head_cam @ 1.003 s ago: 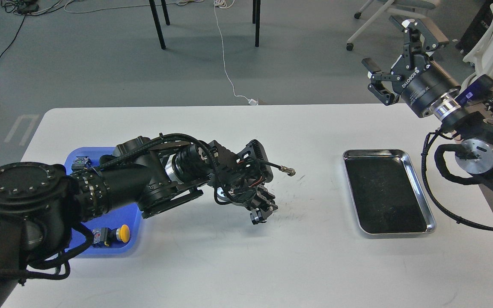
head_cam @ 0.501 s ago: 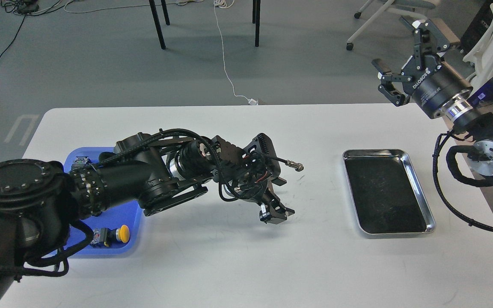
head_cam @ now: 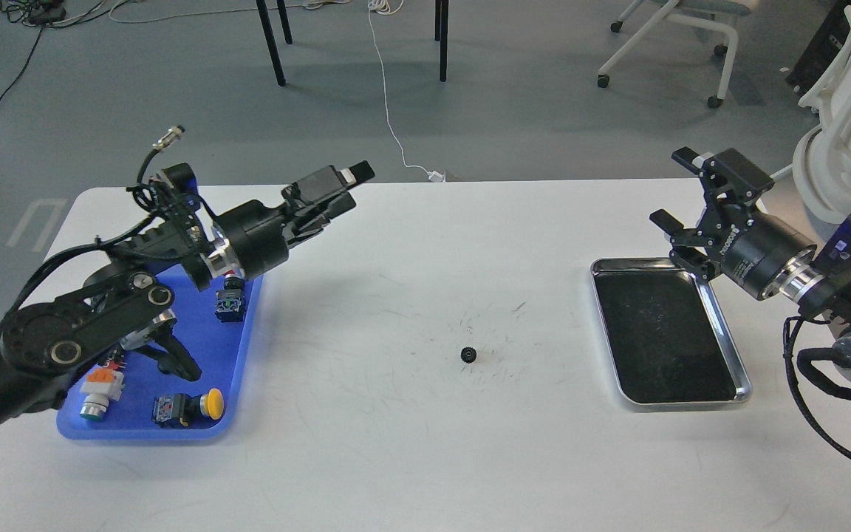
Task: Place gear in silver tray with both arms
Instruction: 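Release the gear on the table and pull the left arm back, then reach the right gripper to the black gear and grasp it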
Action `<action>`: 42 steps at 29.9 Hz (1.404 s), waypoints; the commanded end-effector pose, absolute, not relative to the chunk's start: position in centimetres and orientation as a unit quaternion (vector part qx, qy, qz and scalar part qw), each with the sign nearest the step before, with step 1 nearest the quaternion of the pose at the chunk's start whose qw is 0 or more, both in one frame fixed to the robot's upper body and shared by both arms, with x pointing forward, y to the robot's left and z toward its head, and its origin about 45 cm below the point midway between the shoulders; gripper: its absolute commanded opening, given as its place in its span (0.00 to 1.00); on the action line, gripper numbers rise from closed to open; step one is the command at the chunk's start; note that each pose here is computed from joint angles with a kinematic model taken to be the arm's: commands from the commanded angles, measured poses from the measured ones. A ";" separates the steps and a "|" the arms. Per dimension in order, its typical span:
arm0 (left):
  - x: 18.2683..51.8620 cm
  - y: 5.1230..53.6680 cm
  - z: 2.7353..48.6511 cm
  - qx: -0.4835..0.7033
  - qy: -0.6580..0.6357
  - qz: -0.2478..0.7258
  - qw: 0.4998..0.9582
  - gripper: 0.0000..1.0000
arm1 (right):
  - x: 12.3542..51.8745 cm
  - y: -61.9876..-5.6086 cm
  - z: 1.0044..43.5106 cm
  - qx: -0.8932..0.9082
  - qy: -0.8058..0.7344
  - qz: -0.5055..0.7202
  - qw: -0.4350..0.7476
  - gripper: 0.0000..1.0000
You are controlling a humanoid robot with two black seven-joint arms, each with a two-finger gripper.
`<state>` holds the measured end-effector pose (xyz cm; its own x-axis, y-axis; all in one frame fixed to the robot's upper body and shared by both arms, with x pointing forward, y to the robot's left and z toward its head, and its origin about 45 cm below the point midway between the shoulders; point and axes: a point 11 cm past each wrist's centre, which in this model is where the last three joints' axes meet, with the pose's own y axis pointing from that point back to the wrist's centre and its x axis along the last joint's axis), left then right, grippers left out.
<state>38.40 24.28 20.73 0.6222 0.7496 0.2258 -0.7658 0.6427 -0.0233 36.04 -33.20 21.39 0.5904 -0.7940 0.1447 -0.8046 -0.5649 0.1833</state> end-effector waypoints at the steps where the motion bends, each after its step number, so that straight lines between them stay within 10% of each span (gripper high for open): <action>1: 36.6 26.9 19.1 -0.016 -0.053 0.488 0.871 0.98 | 35.1 -32.1 20.7 0.906 -0.353 0.105 0.208 0.99; 21: 36.2 28.5 18.8 -0.140 0.050 0.570 0.808 0.98 | 38.5 -15.1 20.4 0.765 0.164 0.422 0.459 0.97; 42: 36.2 27.3 19.2 -0.155 0.054 0.562 0.811 0.98 | 36.6 -12.7 14.0 0.731 0.196 0.496 0.425 0.57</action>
<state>36.20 27.34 19.19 0.3640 0.8939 -0.2615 -0.9274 0.3218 -0.1907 36.23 -12.60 14.10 0.4428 0.7001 0.5601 -0.1254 -0.5702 0.8119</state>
